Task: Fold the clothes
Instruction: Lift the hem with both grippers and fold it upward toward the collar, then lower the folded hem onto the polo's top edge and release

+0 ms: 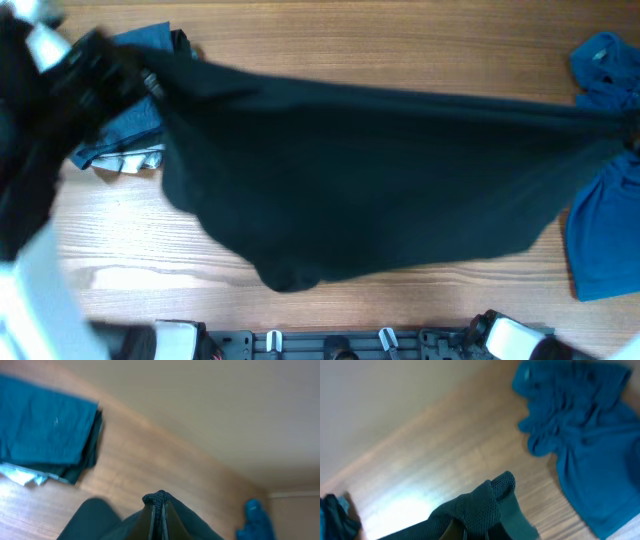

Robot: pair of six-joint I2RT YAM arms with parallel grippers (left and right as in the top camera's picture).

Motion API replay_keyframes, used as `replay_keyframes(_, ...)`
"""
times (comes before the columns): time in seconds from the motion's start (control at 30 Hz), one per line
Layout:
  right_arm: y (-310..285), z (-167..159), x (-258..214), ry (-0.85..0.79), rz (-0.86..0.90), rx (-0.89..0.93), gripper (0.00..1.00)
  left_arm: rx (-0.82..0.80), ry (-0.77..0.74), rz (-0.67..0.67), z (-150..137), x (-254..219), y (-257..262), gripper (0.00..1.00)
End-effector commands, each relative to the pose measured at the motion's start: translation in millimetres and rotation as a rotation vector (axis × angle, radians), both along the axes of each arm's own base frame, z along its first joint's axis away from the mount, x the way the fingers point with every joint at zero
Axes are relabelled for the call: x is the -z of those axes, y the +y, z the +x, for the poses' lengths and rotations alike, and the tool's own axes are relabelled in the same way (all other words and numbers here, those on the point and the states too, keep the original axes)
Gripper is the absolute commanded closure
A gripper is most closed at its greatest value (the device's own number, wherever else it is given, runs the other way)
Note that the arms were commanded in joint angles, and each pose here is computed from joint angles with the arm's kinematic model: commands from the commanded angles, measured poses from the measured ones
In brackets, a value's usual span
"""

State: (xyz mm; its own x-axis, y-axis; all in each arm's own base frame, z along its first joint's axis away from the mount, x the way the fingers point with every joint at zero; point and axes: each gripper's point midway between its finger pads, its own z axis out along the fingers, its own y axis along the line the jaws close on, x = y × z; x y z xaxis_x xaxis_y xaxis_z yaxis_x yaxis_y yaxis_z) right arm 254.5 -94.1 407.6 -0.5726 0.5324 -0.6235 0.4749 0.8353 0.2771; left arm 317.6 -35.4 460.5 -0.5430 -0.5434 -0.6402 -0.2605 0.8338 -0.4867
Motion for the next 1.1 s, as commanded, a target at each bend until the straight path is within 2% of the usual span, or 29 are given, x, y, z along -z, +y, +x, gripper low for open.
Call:
replay_keyframes(0.0, -34.0, 50.7, 66.3, 0.209, 0.077, 0.035, 0.96, -0.054, 0.212, 0.045, 80.4, 78.1, 3.6, 0.96)
replay_keyframes(0.13, -57.5, 131.5, 152.0, 0.34, 0.136, -0.003, 0.96, -0.023, 0.352, 0.032, 170.9, 177.5, -12.1, 0.96)
replay_keyframes(0.23, -56.3, 190.6, 215.9, 0.363, 0.151, -0.083, 0.96, -0.019, 0.377, 0.03, 215.0, 231.9, -17.4, 0.96)
replay_keyframes(0.27, -53.7, 225.8, 257.3, 0.363, 0.13, -0.119, 0.96, 0.009, 0.388, 0.005, 251.6, 286.5, -27.4, 0.96)
replay_keyframes(0.37, -50.7, 271.4, 306.5, 0.32, 0.085, -0.171, 0.94, 0.095, 0.358, -0.03, 285.9, 336.2, -45.4, 0.96)
replay_keyframes(0.4, -48.2, 294.3, 330.4, 0.285, 0.06, -0.197, 0.9, 0.137, 0.32, -0.045, 303.1, 355.3, -54.3, 0.96)
replay_keyframes(0.47, -44.9, 316.6, 352.3, 0.243, 0.029, -0.221, 0.84, 0.142, 0.284, -0.047, 318.9, 374.1, -57.5, 0.96)
replay_keyframes(0.5, -43.3, 325.0, 358.7, 0.222, 0.021, -0.227, 0.74, 0.16, 0.245, -0.038, 329.4, 380.0, -60.0, 0.95)
replay_keyframes(0.53, -41.8, 333.6, 364.0, 0.198, 0.01, -0.233, 0.59, 0.164, 0.216, -0.036, 336.4, 381.5, -61.0, 0.88)
replay_keyframes(0.57, -40.8, 339.9, 364.1, 0.176, 0.001, -0.236, 0.37, 0.166, 0.181, -0.037, 343.5, 379.1, -62.6, 0.73)
replay_keyframes(0.6, -39.7, 347.3, 361.4, 0.147, -0.015, -0.246, 0.35, 0.204, 0.132, -0.032, 350.5, 372.0, -67.4, 0.59)
replay_keyframes(0.67, -39.7, 358.0, 346.3, 0.091, -0.063, -0.283, 0.29, 0.303, 0.039, -0.008, 357.8, 349.1, -77.3, 0.44)
replay_keyframes(0.7, -41.3, 362.6, 330.0, 0.055, -0.104, -0.306, 0.21, 0.313, -0.02, 0.015, 360.7, 322.4, -72.7, 0.17)
replay_keyframes(0.73, -41.6, 363.8, 318.7, 0.037, -0.122, -0.316, 0.08, 0.314, -0.049, 0.027, 360.5, 304.6, -68.1, 0.12)
replay_keyframes(0.77, -41.6, 363.8, 308.1, 0.023, -0.136, -0.323, 0.04, 0.308, -0.068, 0.031, 358.6, 288.5, -63.6, 0.1)
replay_keyframes(0.8, -40.9, 361.4, 295.8, 0.015, -0.145, -0.328, 0.04, 0.299, -0.072, 0.031, 353.5, 272.3, -57.5, 0.06)
replay_keyframes(0.87, -37.3, 347.7, 276.1, 0.036, -0.136, -0.33, 0.07, 0.277, -0.024, 0.034, 335.0, 254.4, -44.8, 0.05)
replay_keyframes(0.9, -34.3, 336.3, 269.3, 0.064, -0.109, -0.317, 0.09, 0.25, 0.046, 0.042, 317.5, 252.0, -33.2, 0.05)
replay_keyframes(0.93, -30.8, 325.3, 266.1, 0.095, -0.081, -0.309, 0.13, 0.227, 0.099, 0.052, 305.8, 254.0, -24.2, 0.07)
replay_keyframes(0.97, -27.2, 311.8, 265.1, 0.14, -0.053, -0.302, 0.15, 0.2, 0.173, 0.063, 290.4, 259.6, -12.9, 0.13)
replay_keyframes(1.0, -20.5, 286.2, 266.4, 0.229, -0.013, -0.304, 0.24, 0.182, 0.261, 0.064, 272.3, 269.4, -1.6, 0.32)
replay_keyframes(1.03, -16.6, 271.5, 268.5, 0.282, 0.01, -0.306, 0.28, 0.173, 0.34, 0.057, 256.7, 280.2, 5.8, 0.5)
replay_keyframes(1.07, -13.8, 261.5, 272.3, 0.324, 0.029, -0.308, 0.28, 0.169, 0.388, 0.053, 248.0, 288.0, 9.7, 0.6)
